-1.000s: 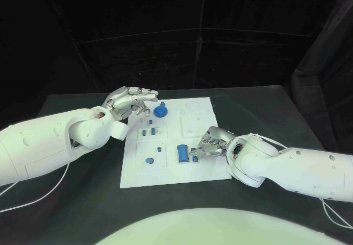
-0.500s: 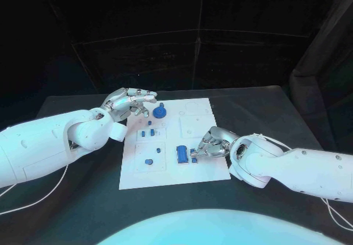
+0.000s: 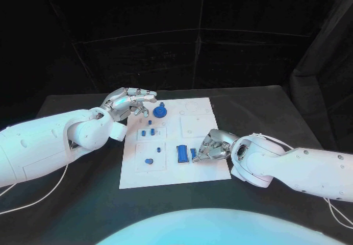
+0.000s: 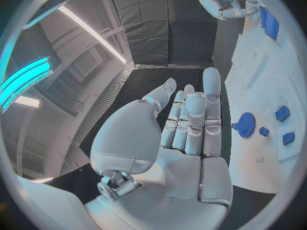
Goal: Assemble the parts on the task board
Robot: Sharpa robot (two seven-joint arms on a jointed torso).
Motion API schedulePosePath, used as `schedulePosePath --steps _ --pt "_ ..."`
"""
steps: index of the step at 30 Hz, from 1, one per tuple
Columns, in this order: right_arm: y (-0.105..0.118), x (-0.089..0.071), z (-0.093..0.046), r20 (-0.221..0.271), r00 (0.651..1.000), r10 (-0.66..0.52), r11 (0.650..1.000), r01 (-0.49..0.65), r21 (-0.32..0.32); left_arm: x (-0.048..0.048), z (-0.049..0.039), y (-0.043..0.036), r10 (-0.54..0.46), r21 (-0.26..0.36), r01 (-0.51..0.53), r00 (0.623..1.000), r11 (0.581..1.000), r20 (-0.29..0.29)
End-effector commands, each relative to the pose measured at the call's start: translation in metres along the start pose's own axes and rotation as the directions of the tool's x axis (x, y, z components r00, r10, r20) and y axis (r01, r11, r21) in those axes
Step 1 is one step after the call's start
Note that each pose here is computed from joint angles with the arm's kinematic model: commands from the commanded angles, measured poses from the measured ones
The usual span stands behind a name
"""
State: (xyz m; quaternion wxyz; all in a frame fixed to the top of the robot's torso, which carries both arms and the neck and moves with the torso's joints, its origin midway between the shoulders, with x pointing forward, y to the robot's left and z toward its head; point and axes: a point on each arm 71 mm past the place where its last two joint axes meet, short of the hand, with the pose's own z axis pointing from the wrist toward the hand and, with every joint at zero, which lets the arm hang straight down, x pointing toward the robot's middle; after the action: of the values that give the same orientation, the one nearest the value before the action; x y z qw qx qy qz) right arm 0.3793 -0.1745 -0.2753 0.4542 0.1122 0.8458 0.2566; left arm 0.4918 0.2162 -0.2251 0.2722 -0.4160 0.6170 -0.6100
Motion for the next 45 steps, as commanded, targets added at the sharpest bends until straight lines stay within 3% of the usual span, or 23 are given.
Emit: schedulePosePath --steps 1,15,24,31,36,39,45 --pt "0.0 0.0 0.001 -0.013 1.0 -0.015 1.0 0.015 0.004 0.0009 0.0002 -0.0012 -0.005 0.005 0.005 1.0 1.0 -0.009" --pt "-0.005 0.001 0.01 -0.01 1.0 -0.028 0.998 0.029 0.06 0.0012 0.0003 -0.0011 -0.006 0.005 0.006 1.0 1.0 -0.011" --pt "-0.003 0.005 0.013 -0.05 0.997 -0.066 0.996 0.069 0.063 0.0012 0.0003 -0.0011 -0.006 0.004 0.006 1.0 1.0 -0.011" --pt "-0.001 0.004 0.012 -0.032 0.998 -0.055 0.998 0.057 0.042 0.0012 0.0003 -0.001 -0.007 0.003 0.007 1.0 1.0 -0.012" --pt "0.0 -0.001 0.009 0.012 1.0 0.028 0.999 -0.027 -0.02 0.0005 0.0002 -0.001 -0.006 0.003 0.006 1.0 1.0 -0.011" --pt "-0.002 -0.004 0.008 0.012 0.995 0.095 0.994 -0.094 -0.061 -0.0001 0.0002 -0.0011 -0.005 0.005 0.005 1.0 1.0 -0.009" --pt "-0.011 -0.017 0.005 -0.001 0.949 0.317 0.937 -0.313 -0.156 -0.0032 0.0008 -0.0022 0.0 0.021 0.0 1.0 1.0 0.006"
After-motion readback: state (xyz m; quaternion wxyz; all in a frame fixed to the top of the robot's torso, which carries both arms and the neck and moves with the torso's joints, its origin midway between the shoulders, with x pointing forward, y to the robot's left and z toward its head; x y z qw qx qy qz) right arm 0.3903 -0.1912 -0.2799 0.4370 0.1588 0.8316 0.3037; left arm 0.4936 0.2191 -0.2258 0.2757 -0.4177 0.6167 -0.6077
